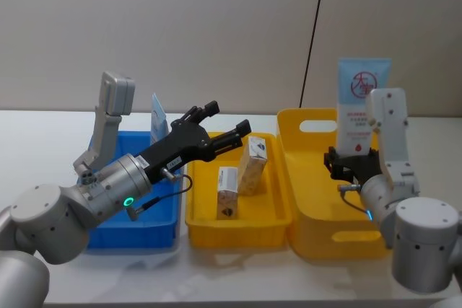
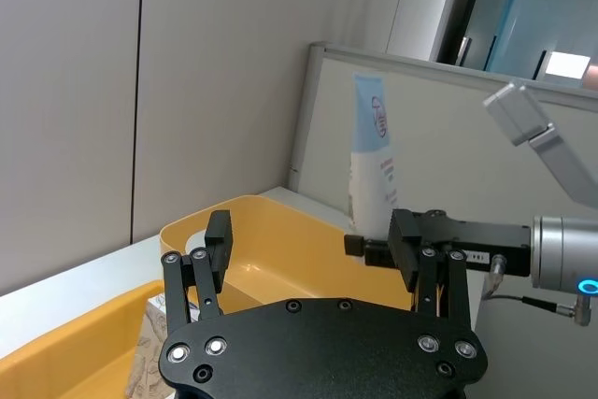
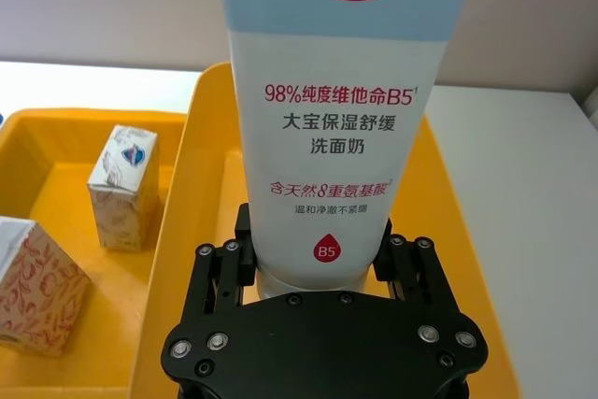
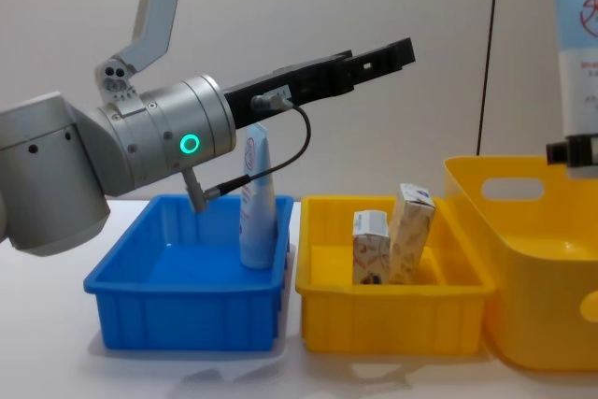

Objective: Bimanual collaborative sorting of washing and personal care products

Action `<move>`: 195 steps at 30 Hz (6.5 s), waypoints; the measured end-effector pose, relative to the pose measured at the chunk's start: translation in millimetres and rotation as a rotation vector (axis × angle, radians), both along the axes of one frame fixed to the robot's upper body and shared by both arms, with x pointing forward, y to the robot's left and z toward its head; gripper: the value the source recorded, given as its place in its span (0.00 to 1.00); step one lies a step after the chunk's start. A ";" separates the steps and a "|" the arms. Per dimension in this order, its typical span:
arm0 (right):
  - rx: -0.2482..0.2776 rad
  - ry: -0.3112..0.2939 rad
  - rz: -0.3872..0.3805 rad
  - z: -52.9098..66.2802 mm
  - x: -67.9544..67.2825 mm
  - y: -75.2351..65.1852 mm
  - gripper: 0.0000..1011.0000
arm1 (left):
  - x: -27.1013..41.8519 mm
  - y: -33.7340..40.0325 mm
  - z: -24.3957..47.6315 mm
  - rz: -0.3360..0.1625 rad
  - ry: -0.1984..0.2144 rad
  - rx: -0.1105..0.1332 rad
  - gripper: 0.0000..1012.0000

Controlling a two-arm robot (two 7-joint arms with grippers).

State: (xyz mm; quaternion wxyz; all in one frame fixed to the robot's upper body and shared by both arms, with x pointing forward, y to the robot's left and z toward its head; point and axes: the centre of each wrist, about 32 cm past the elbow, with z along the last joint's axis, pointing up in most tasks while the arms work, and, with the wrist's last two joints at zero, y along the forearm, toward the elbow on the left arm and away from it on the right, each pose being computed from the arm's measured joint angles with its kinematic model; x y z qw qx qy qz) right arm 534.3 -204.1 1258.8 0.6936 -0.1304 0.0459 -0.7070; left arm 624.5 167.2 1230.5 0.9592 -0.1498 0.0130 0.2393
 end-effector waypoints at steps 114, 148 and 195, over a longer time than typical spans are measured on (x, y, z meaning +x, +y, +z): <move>-0.010 -0.207 0.275 -5.2 -24.9 -2.5 0.99 | 0.0 0.0 0.0 0.000 0.000 0.000 0.99; -0.231 0.132 0.481 -35.6 -35.5 52.3 0.99 | 0.0 0.0 0.0 0.000 0.000 0.000 0.99; -0.105 0.197 0.316 -38.3 1.6 90.5 0.99 | 0.0 0.1 0.0 0.000 0.000 0.000 0.99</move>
